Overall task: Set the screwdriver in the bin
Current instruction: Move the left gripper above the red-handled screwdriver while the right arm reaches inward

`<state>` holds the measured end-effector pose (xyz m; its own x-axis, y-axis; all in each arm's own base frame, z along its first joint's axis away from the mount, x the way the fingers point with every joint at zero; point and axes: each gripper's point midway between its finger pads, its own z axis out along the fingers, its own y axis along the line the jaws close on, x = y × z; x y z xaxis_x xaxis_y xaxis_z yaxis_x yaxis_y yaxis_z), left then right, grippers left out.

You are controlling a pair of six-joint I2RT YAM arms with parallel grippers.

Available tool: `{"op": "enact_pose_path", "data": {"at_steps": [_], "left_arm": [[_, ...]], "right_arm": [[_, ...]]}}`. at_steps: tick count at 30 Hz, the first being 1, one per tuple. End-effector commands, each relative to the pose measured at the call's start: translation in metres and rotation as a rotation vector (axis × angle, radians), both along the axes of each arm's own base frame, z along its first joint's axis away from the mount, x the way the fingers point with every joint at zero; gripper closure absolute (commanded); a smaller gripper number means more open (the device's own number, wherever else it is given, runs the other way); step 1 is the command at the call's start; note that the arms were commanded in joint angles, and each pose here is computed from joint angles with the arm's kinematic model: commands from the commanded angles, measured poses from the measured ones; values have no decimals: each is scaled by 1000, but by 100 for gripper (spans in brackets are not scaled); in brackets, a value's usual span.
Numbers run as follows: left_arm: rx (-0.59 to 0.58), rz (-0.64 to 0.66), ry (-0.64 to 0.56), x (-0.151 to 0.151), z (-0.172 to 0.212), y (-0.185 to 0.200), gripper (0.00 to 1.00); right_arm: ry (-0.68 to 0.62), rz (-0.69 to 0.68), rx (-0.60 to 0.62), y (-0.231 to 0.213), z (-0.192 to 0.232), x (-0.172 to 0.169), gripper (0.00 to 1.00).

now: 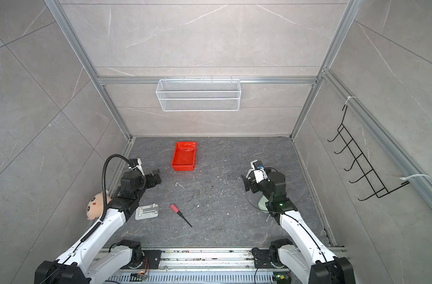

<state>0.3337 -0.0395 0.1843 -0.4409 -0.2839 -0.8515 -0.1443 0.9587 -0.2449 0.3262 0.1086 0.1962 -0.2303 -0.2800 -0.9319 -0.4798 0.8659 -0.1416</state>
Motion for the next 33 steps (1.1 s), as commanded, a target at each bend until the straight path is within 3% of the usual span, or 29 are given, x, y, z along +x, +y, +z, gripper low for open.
{"op": "enact_pose_path", "data": {"at_steps": [1, 6, 19, 23, 27, 33], "left_arm": [[-69, 105, 82, -10, -3, -8, 0], [-141, 132, 195, -20, -5, -38, 0], [-469, 218, 496, -38, -53, -90, 0], [-502, 301, 648, -56, -72, -97, 0], [-503, 299, 758, -72, -82, -105, 0], [-503, 351, 829, -85, -93, -103, 0]], "right_arm": [[36, 184, -88, 30, -1, -23, 1], [57, 430, -181, 73, -1, -57, 1], [26, 695, -208, 133, 20, -101, 1], [7, 740, -210, 147, 26, -112, 1], [4, 755, -212, 156, 28, -118, 1], [-21, 751, -206, 165, 31, -117, 1]]}}
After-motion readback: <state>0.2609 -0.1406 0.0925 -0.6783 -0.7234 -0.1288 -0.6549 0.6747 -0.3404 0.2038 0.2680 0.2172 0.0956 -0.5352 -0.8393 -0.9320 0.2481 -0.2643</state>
